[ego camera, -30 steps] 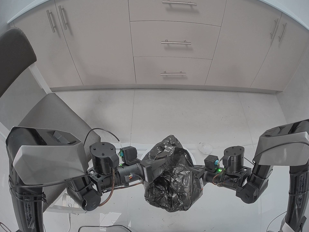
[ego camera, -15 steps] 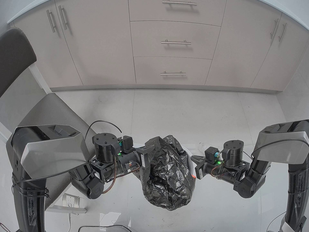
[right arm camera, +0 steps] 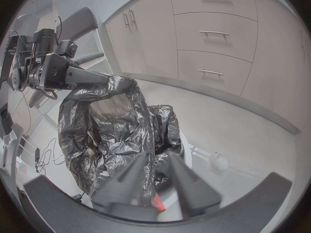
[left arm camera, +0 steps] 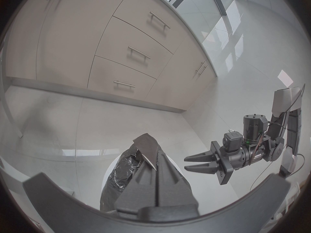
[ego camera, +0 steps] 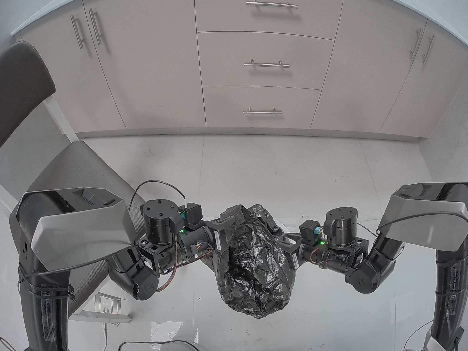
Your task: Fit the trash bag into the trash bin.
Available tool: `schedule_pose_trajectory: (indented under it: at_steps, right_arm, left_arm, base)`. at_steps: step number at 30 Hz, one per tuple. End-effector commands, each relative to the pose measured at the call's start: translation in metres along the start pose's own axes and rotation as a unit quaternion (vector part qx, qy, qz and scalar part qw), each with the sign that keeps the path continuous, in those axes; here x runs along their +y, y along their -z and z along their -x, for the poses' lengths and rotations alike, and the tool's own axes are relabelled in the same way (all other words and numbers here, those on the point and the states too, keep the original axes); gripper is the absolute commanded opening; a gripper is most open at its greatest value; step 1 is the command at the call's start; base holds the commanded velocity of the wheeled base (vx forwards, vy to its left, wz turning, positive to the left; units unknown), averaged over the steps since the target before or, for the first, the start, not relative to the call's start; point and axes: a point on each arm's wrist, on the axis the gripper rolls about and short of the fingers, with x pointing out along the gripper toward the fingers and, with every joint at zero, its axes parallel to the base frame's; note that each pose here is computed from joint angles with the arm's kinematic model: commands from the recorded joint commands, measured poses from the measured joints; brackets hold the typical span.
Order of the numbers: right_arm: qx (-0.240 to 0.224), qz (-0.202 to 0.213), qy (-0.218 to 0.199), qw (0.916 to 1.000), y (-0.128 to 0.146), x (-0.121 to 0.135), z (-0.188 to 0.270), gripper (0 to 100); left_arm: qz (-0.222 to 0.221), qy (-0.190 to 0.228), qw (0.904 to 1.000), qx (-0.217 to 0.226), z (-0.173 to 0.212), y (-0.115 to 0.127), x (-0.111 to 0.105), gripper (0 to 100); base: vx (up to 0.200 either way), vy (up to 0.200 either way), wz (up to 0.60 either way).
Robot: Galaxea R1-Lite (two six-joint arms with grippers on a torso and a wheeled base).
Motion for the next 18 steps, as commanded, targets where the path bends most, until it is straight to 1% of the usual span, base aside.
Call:
schedule_pose_trajectory:
  at_steps: [1,6,8,13,14,18]
  right_arm:
    - [-0.007,0.004,-0.007,0.9999,-0.01,0.004,-0.005,100]
    - [0.0,0.007,-0.015,0.9999,-0.014,0.01,-0.01,100]
    - [0.005,0.008,-0.012,0.9999,-0.014,0.014,-0.013,100]
    - [0.009,0.009,0.01,0.9999,-0.013,0.012,-0.029,100]
    - [0.011,0.008,0.019,0.9997,-0.013,0.01,-0.034,100]
    - [0.02,0.006,0.033,0.9992,-0.011,0.003,-0.046,100]
  left_arm:
    - [-0.001,0.002,1.0,-0.003,0.0,-0.002,-0.002,0]
    - [0.0,0.003,1.0,-0.004,0.0,-0.003,-0.002,0]
    - [0.0,0.003,1.0,-0.004,0.0,-0.002,-0.002,0]
    - [-0.001,0.005,1.0,-0.005,0.0,-0.002,-0.003,0]
    - [-0.001,0.005,1.0,-0.004,0.0,-0.001,-0.003,0]
    - [-0.001,0.006,1.0,-0.003,-0.001,-0.001,-0.004,0]
  base:
    - [0.0,0.0,0.0]
    - [0.0,0.0,0.0]
    - [0.0,0.0,0.0]
    - [0.0,0.0,0.0]
    - [0.0,0.0,0.0]
    - [0.0,0.0,0.0]
